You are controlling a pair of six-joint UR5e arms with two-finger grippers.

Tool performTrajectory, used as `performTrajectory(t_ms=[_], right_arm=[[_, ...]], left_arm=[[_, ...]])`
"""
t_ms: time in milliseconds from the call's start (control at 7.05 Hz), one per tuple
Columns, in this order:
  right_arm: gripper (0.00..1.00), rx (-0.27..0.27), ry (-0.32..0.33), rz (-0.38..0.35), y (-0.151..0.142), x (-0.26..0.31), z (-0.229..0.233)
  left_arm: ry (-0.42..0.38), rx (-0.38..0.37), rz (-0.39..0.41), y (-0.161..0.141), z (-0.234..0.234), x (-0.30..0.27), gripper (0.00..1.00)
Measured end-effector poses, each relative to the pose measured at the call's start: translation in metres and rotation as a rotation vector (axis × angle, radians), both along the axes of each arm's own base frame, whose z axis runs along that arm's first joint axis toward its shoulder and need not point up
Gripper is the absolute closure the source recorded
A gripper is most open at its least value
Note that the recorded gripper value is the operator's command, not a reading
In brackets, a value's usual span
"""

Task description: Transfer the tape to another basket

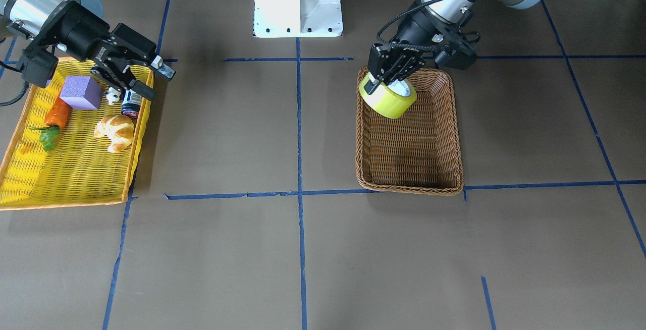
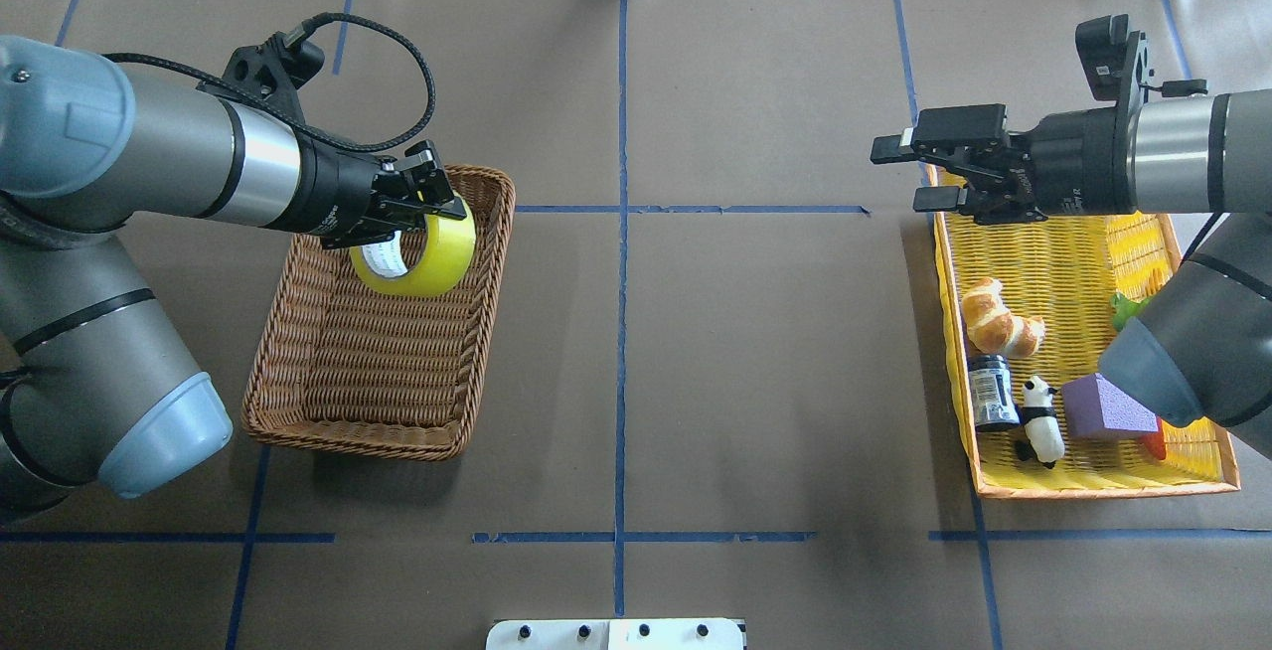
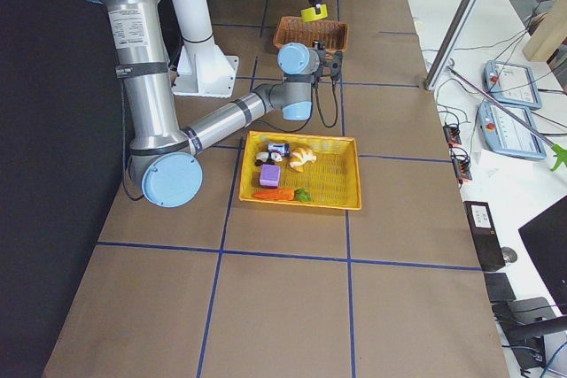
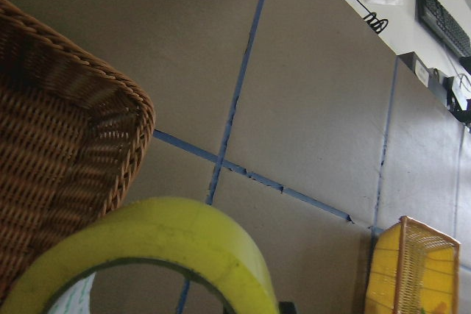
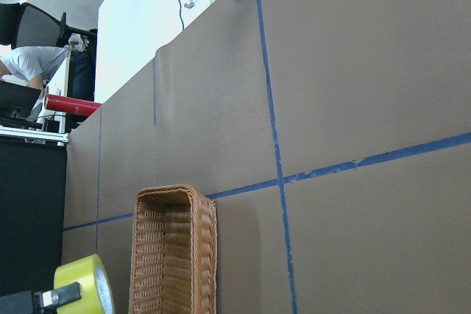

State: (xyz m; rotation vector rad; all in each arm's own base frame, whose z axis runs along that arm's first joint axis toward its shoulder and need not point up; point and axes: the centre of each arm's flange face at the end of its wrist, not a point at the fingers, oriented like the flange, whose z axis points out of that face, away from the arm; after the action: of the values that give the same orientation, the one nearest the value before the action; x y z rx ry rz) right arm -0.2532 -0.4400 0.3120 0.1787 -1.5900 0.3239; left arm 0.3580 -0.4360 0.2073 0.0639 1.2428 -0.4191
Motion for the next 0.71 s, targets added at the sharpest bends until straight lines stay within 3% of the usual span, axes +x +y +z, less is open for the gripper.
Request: performTrajectory(t_ms=[284,710], right_arm=[[0.00,-0.011,0.015,0.007,-0.001,-0.001,0.008],[0.00,-0.019,0.022,0.012,-0.003,-0.003,0.013]], left_arm=[[-0.134,-0.022,0.015,0.001,0.028,0.020,0.98],[-0.260,-0.034,0.011,0.009,0.070,0.076,0.98]])
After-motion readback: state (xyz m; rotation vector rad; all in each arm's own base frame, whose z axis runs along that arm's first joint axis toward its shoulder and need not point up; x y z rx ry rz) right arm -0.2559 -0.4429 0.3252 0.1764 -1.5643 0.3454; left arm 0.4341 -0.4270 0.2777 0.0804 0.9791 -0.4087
